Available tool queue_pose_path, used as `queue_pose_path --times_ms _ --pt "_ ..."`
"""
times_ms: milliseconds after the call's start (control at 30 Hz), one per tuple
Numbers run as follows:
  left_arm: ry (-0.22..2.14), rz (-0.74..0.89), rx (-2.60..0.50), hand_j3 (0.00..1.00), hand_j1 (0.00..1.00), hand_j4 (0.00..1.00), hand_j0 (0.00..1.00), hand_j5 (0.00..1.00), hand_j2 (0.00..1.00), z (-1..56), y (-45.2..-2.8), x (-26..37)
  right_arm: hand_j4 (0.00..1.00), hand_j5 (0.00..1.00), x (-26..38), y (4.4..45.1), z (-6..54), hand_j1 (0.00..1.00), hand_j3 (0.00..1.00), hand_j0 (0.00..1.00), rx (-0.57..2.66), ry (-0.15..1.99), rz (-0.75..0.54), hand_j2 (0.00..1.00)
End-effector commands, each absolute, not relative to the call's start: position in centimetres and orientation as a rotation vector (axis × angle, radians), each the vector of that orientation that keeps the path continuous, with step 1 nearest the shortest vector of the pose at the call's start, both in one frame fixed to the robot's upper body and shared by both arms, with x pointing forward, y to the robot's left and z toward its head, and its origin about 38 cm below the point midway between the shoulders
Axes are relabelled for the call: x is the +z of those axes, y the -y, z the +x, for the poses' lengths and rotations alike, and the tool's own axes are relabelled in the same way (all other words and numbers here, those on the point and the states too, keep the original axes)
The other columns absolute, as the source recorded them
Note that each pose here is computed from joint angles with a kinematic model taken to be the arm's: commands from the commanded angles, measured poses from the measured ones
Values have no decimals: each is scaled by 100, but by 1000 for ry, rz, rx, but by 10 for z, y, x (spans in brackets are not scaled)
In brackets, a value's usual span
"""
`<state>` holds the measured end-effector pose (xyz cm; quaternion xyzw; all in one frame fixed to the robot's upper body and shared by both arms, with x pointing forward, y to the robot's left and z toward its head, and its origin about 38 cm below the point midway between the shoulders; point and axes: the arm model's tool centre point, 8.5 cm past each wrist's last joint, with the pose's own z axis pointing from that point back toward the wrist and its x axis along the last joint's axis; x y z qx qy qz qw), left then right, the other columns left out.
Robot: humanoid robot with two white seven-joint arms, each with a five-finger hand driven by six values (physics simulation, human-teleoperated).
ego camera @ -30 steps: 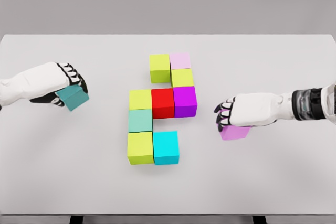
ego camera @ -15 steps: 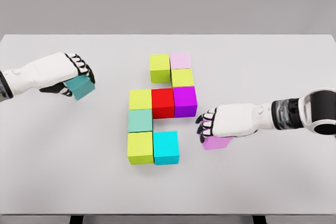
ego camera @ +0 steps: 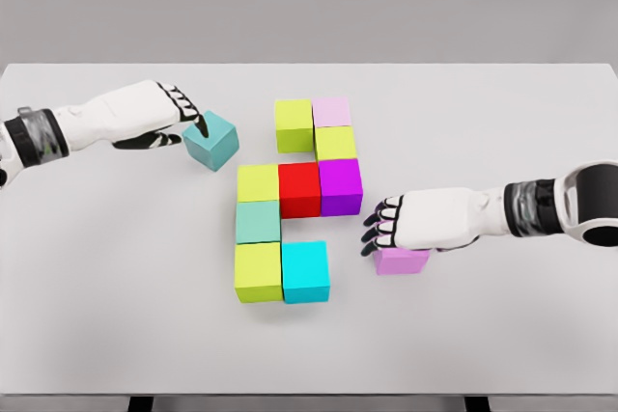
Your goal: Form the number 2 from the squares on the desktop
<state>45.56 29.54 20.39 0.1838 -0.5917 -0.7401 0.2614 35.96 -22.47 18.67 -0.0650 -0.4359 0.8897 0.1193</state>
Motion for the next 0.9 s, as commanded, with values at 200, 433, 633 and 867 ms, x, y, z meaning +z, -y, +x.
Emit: queue_pose_path --times_ms 200,433,633,867 --pt "1599 494 -1991 91 91 91 91 91 91 458 -297 204 99 99 212 242 369 99 99 99 2538 1310 -267 99" --pt "1557 537 -1994 100 100 100 100 100 100 453 -321 213 99 99 243 274 379 99 99 99 2455 1315 -365 99" --pt "1530 544 -2032 87 87 87 87 87 87 442 -330 216 94 94 234 311 413 94 94 94 2327 1226 -456 94" --pt "1483 535 -2043 86 86 86 86 86 86 435 -341 208 73 73 211 309 424 73 73 73 2370 1125 -510 73"
